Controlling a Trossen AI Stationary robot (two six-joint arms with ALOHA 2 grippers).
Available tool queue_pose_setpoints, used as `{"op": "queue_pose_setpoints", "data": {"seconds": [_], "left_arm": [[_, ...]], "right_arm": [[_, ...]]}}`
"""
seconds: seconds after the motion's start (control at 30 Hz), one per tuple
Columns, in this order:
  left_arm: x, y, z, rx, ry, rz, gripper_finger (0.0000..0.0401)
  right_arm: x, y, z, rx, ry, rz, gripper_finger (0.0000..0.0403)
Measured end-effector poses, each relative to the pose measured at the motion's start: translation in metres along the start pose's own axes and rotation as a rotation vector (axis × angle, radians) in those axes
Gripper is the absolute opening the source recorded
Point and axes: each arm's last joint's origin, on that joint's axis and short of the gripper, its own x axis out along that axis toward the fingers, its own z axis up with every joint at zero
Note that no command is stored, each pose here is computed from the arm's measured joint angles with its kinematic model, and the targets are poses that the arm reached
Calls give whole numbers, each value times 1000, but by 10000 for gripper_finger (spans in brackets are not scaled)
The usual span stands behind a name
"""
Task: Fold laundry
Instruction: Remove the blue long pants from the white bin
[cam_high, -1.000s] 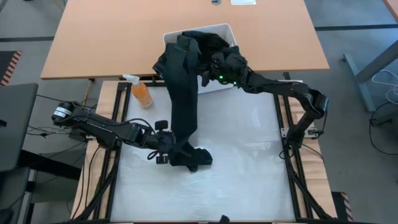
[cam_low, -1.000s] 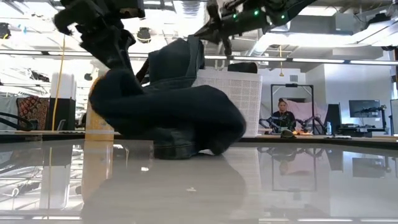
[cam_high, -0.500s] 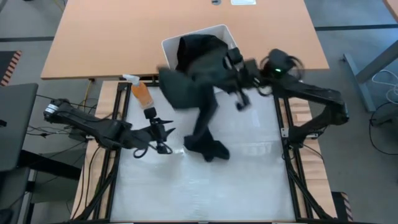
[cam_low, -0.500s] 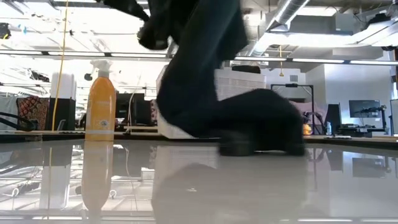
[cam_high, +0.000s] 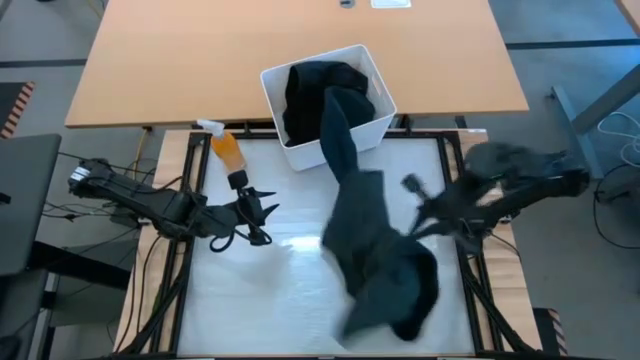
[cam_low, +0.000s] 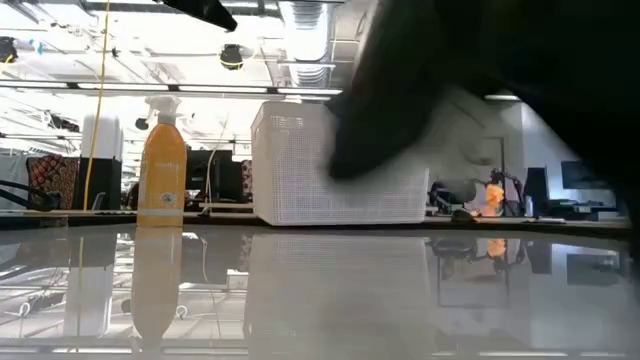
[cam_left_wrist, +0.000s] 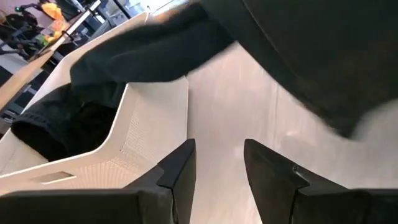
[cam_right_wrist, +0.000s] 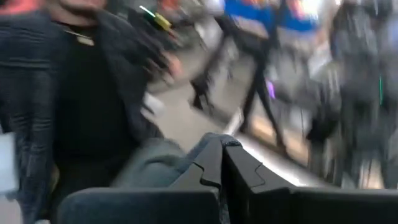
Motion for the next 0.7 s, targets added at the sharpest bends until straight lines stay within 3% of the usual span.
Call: {"op": "queue_pose_setpoints", "data": {"seconds": [0.17,0.4,0.7], "left_arm": [[12,-3,-3,7,37,15,127],[22,-4,-6,-3,71,-30,127],[24,-2,-7,-7,80,-24,127]], "right_arm": [[35,-12,-68,297,213,-153,28],[52,-31,-118,606,366,-307,40],[38,-47,-140,695,544,-402,66]]}}
